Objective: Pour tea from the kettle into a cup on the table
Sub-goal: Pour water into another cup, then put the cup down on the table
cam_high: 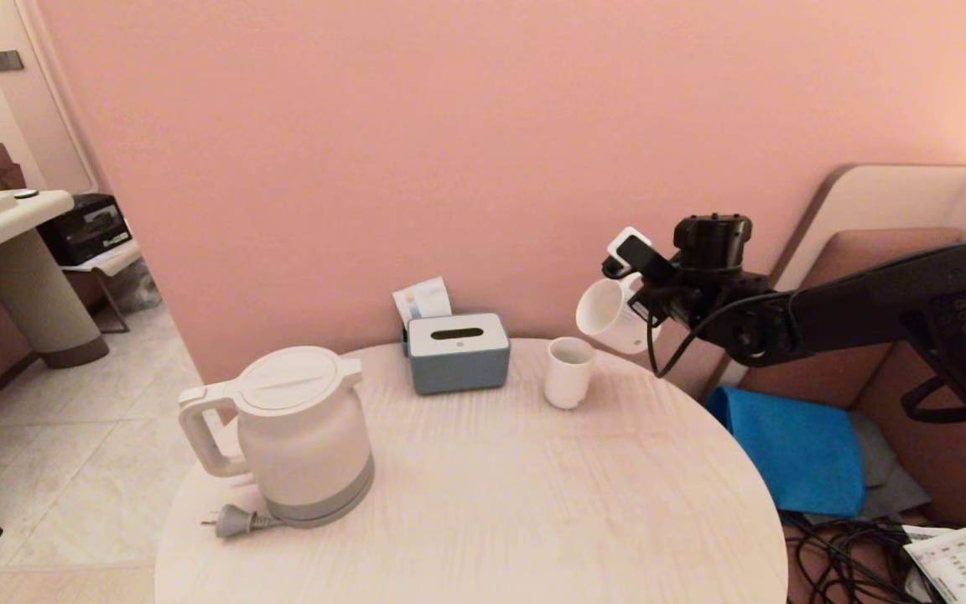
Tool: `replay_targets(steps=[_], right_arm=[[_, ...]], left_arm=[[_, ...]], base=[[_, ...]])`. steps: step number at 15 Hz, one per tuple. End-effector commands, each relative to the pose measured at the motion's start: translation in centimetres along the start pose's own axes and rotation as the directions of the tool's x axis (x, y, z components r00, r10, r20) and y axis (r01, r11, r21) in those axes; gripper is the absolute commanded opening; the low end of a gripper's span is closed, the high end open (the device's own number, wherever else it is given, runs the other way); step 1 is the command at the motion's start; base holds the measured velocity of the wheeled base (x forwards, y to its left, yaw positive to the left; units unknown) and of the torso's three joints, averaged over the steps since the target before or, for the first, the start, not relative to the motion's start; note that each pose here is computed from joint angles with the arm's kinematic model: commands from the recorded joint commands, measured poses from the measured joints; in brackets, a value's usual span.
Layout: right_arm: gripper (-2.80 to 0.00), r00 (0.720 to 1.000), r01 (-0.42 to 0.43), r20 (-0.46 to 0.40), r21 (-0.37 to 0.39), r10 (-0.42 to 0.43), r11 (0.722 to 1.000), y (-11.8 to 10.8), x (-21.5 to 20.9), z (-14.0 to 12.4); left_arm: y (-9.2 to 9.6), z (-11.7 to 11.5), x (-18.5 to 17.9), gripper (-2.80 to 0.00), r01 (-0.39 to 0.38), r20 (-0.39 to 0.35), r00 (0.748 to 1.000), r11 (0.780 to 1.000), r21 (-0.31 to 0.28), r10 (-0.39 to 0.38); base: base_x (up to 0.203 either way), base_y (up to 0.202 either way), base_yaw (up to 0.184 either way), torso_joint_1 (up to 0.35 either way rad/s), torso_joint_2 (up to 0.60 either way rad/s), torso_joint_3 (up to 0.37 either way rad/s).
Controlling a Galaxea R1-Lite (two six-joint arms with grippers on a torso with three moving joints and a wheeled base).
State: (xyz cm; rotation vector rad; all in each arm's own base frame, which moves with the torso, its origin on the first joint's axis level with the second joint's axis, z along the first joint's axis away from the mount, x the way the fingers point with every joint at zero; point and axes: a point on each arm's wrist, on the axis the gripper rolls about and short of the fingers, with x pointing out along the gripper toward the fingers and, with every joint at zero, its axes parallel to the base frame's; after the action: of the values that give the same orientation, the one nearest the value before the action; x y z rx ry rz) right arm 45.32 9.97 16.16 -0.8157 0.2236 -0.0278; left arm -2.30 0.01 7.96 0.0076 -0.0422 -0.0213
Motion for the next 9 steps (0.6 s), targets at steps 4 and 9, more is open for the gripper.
replay_targets(steps=[4, 9], right_arm=[[-2.80, 0.999, -0.003, -0.029, 0.350, 0.014, 0.937, 0.1, -0.2, -0.9], [-2.80, 0.997, 0.010, -0.066, 0.558, 0.032, 0.830, 0.0, -1.0, -2.3]], left_arm=[[0.0, 0.0, 0.0, -2.80, -0.001, -0.001, 1.000, 1.000, 0.000, 0.001], [0.0, 0.0, 0.0, -2.80, 0.000, -0.001, 1.000, 1.000, 0.000, 0.000]], base=[[0.000, 0.000, 0.000, 0.000, 0.00, 0.000], [0.000, 0.000, 0.000, 0.000, 0.00, 0.000]])
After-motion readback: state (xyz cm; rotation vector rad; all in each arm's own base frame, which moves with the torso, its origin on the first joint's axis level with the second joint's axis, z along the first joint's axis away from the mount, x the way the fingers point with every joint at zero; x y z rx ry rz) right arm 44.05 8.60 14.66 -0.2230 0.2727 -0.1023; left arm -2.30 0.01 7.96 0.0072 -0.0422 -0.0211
